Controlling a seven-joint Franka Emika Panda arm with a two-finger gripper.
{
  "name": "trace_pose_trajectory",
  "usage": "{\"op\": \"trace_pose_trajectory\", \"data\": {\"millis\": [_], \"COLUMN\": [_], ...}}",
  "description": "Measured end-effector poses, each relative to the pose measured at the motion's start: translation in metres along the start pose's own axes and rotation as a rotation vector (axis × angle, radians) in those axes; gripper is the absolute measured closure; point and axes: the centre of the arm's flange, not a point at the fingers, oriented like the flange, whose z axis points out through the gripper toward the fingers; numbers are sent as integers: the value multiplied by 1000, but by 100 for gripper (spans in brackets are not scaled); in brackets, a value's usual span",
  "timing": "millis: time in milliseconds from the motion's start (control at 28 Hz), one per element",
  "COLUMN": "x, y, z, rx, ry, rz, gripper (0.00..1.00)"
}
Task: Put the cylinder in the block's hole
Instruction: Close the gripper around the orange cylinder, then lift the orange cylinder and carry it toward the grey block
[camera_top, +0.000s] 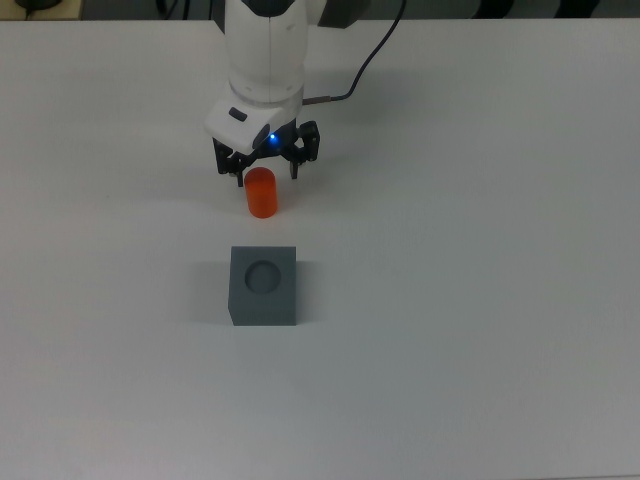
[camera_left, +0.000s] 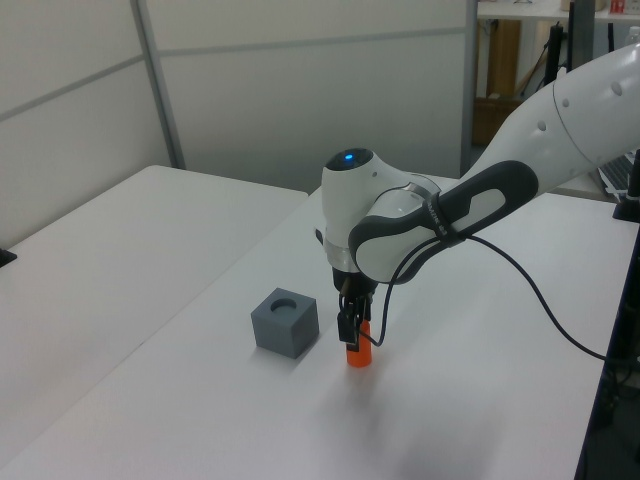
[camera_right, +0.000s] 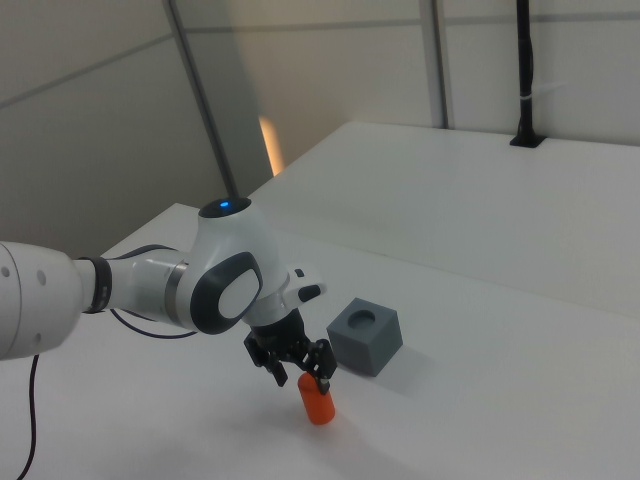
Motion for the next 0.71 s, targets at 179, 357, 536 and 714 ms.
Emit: {"op": "trace_pose_trajectory", "data": {"millis": [179, 357, 536, 714], "x": [3, 7, 21, 40], "y": [0, 1, 8, 23], "z": [0, -4, -29, -70], "rx": [-1, -2, -3, 67], "ry": [3, 14, 70, 168], "rz": [0, 1, 20, 107], "gripper": [39, 49, 49, 49]}}
